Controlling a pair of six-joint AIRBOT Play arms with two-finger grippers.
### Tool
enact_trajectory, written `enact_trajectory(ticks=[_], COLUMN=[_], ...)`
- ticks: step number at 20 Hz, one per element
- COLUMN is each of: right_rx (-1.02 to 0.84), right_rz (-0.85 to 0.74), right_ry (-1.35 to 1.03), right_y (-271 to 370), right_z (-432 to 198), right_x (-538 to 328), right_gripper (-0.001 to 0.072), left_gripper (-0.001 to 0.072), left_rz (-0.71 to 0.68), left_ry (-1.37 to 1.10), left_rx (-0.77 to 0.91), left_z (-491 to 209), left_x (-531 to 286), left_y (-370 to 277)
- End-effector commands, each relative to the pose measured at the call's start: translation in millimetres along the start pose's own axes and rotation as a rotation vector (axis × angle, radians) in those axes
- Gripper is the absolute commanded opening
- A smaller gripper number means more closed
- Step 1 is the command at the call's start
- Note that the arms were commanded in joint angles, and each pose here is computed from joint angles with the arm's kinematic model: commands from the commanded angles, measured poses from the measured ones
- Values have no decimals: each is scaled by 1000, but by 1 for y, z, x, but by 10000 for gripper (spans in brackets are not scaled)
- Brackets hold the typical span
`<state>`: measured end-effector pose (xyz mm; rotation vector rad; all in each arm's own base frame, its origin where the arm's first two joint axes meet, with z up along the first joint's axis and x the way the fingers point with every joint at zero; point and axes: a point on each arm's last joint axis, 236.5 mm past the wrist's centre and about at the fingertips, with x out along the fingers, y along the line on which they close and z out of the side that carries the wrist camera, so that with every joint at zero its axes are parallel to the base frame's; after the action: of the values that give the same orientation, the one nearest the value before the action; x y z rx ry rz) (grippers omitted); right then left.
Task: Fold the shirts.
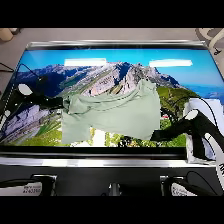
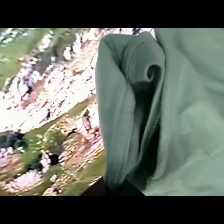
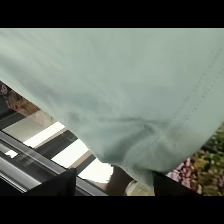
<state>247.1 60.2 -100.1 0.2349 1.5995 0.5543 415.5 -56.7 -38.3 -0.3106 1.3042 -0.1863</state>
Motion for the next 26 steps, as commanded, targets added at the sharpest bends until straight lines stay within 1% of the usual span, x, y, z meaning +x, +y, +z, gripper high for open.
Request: enact_trajectory(ticks=[1,4,6,9,11,14,15,17,18,20,22,24,26], right_rx=[-51,-67,-45,16,43,73,80,80,64,-21,-123,-270,-421], right_rz=[-14,-74,-75,0,58,73,86,70,48,-5,-58,-175,-345], right_ry=[21,31,60,115,104,91,87,53,27,-67,-189,-412,-711], right_y=[1,-12,-17,-12,-3,-3,-1,-5,-8,-10,3,31,81], right_z=[3,5,1,-4,2,7,9,16,23,47,79,121,146], right_x=[-17,-24,-18,-1,7,12,14,13,10,-13,-60,-151,-276], right_gripper=[506,510,510,508,502,485,407,38,21,18,17,16,16], left_gripper=[33,33,33,33,33,33,33,33,33,33,32,32,32], left_rz=[-3,-4,-4,-4,-5,-5,-5,-7,-8,-11,-21,-39,-75], left_ry=[2,3,3,7,12,13,15,13,2,-46,-159,-357,-645], left_rx=[13,14,14,13,14,13,14,16,20,36,74,140,212], left_z=[-1,-1,-1,-2,-3,-4,-4,-5,-3,4,22,48,66], left_x=[-1,-1,-1,-1,-1,-1,-1,-4,-9,-27,-69,-147,-269], left_y=[-5,-5,-5,-6,-6,-6,-6,-7,-9,-15,-31,-61,-104])
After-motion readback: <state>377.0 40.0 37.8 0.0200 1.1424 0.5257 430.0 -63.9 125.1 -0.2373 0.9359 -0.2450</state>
